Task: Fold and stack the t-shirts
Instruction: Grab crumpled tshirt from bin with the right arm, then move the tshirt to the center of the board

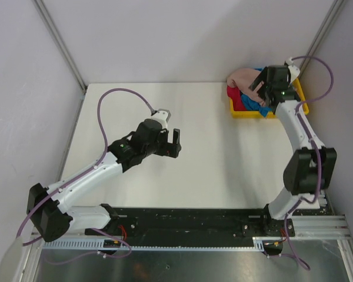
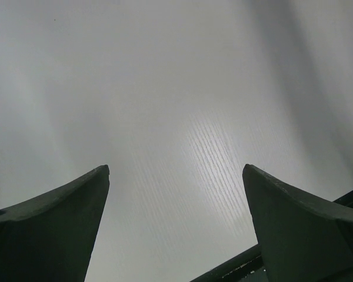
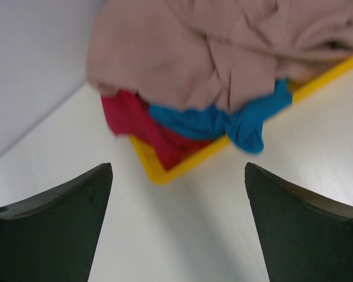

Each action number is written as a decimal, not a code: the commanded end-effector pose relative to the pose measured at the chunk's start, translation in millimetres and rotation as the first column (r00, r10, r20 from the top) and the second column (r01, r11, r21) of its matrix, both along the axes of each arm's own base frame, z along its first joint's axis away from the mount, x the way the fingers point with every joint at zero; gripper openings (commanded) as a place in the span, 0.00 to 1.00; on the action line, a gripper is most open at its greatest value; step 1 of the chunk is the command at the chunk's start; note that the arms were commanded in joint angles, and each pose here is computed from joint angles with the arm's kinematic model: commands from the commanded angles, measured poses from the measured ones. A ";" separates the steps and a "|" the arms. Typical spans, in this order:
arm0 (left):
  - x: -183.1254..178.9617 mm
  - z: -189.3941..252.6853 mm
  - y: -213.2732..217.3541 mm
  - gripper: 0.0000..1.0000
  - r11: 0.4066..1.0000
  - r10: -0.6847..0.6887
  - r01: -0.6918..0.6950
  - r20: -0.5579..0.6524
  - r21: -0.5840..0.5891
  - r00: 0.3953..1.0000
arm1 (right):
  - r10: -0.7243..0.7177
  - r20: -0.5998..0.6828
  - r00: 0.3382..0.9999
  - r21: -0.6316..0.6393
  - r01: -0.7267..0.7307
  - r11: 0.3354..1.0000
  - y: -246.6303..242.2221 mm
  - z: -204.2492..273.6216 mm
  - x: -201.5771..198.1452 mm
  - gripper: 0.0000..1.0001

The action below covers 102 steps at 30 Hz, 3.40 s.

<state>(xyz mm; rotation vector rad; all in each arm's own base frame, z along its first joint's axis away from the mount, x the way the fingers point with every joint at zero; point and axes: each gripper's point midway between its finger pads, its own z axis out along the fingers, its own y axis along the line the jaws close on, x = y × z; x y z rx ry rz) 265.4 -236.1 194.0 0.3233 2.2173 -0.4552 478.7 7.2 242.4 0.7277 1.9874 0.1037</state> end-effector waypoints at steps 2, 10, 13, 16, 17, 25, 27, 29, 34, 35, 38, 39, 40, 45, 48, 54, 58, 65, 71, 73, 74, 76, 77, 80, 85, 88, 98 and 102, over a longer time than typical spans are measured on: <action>0.5 12.0 1.3 0.99 0.999 -0.024 0.025 0.015 -0.024 1.000 | -0.087 0.048 0.995 -0.111 0.092 0.990 -44.3 21.9 61.4 0.99; 2.7 17.6 1.7 0.99 0.999 -0.038 0.038 0.023 -0.031 0.999 | -0.146 0.033 0.989 -0.198 0.149 0.969 -98.5 -7.9 133.9 0.99; 3.6 17.4 4.5 0.99 0.999 -0.036 0.037 0.024 -0.029 0.999 | -0.144 0.018 0.989 -0.190 0.144 0.971 -107.6 -33.8 152.9 0.99; 5.0 15.7 7.6 0.99 0.999 -0.032 0.033 0.021 -0.023 0.999 | -0.127 0.010 0.992 -0.199 0.126 0.972 -110.7 -56.8 167.0 0.99; 5.5 14.8 8.5 0.99 0.999 -0.031 0.032 0.020 -0.021 0.999 | -0.126 0.003 0.992 -0.204 0.124 0.971 -112.0 -65.5 170.4 0.99; 10.7 6.6 14.9 1.00 1.000 -0.007 0.007 0.002 -0.006 1.000 | -0.129 -0.038 0.991 -0.188 0.120 0.975 -119.1 -107.7 179.3 0.98; 11.9 4.8 14.8 0.99 1.000 -0.003 0.003 -0.003 -0.005 1.000 | -0.133 -0.030 0.991 -0.196 0.124 0.973 -120.1 -104.8 179.0 0.92; 12.5 3.2 14.6 0.99 1.000 -0.001 0.001 -0.009 -0.004 1.000 | -0.134 -0.018 0.991 -0.196 0.128 0.972 -121.0 -99.2 178.8 0.78; 12.9 2.2 15.3 0.99 1.000 0.003 -0.004 -0.012 -0.004 1.000 | -0.145 0.014 0.989 -0.184 0.146 0.972 -125.6 -76.9 175.6 0.11; 12.7 1.9 15.7 0.99 1.000 0.005 -0.005 -0.013 -0.003 1.000 | -0.150 0.021 0.988 -0.181 0.151 0.972 -126.7 -71.1 174.2 0.06; 13.2 3.6 17.4 0.99 1.000 0.011 -0.011 -0.006 -0.004 1.000 | -0.165 0.055 0.985 -0.187 0.172 0.967 -129.1 -44.3 168.3 0.01; 13.4 4.7 17.5 0.99 1.000 0.012 -0.012 -0.004 -0.006 1.000 | -0.171 0.068 0.983 -0.193 0.181 0.964 -130.0 -33.8 165.7 0.00; 13.5 5.4 17.9 0.99 1.000 0.013 -0.013 -0.001 -0.007 1.000 | -0.174 0.086 0.981 -0.199 0.188 0.962 -130.4 -21.2 163.0 0.00; 14.5 8.1 20.4 1.00 1.000 0.023 -0.023 0.007 -0.008 1.000 | -0.174 0.194 0.965 -0.218 0.216 0.952 -129.6 49.7 146.8 0.00; 15.5 8.8 21.0 0.99 1.000 0.029 -0.029 0.008 -0.011 1.000 | -0.166 0.252 0.953 -0.223 0.224 0.949 -125.5 88.2 134.6 0.00; 17.4 12.0 22.6 0.99 0.999 0.039 -0.039 0.015 -0.016 0.999 | -0.134 0.369 0.920 -0.212 0.224 0.951 -110.6 160.6 106.7 0.00; 18.1 13.8 24.8 1.00 0.999 0.047 -0.047 0.020 -0.017 0.999 | -0.098 0.469 0.878 -0.186 0.207 0.961 -95.4 215.3 83.3 0.00; 20.4 14.8 27.8 0.99 0.998 0.064 -0.063 0.023 -0.019 0.998 | 0.032 0.634 0.772 -0.174 0.102 0.979 -32.7 311.3 34.6 0.00; 20.5 15.5 28.6 0.99 0.997 0.069 -0.069 0.022 -0.025 0.997 | 0.125 0.736 0.665 -0.163 -0.005 0.987 24.2 369.3 -12.5 0.00; 20.5 15.0 29.0 0.99 0.997 0.072 -0.071 0.020 -0.026 0.997 | 0.148 0.766 0.625 -0.152 -0.048 0.987 41.0 385.1 -28.0 0.00; 20.3 14.1 28.6 0.99 0.997 0.072 -0.071 0.017 -0.026 0.997 | 0.164 0.779 0.606 -0.150 -0.074 0.986 52.2 392.1 -35.9 0.00; 20.0 13.4 28.0 0.99 0.997 0.071 -0.071 0.013 -0.027 0.997 | 0.186 0.797 0.574 -0.146 -0.117 0.982 71.1 402.7 -49.7 0.00; 20.0 12.8 27.8 1.00 0.997 0.072 -0.072 0.010 -0.029 0.997 | 0.197 0.806 0.559 -0.144 -0.139 0.980 80.3 406.7 -55.8 0.00; 18.7 11.0 26.8 0.99 0.997 0.072 -0.072 0.000 -0.035 0.997 | 0.227 0.812 0.538 -0.137 -0.201 0.970 105.7 407.7 -66.7 0.00; 15.4 4.7 27.6 1.00 0.996 0.077 -0.078 -0.020 -0.039 0.997 | 0.284 0.746 0.603 -0.119 -0.300 0.947 147.5 355.8 -52.0 0.00; 11.3 -0.3 27.8 0.99 0.996 0.075 -0.076 -0.036 -0.045 0.997 | 0.337 0.632 0.698 -0.081 -0.372 0.925 177.2 281.2 -30.5 0.02; -2.8 -22.5 36.3 0.99 0.994 0.099 -0.103 -0.091 -0.039 0.991 | 0.500 0.113 0.858 0.053 -0.508 0.860 227.9 30.0 -38.3 0.88; -6.0 -33.5 34.1 1.00 0.993 0.102 -0.108 -0.130 -0.040 0.986 | 0.484 0.046 0.874 0.038 -0.486 0.873 209.7 14.5 -59.9 0.90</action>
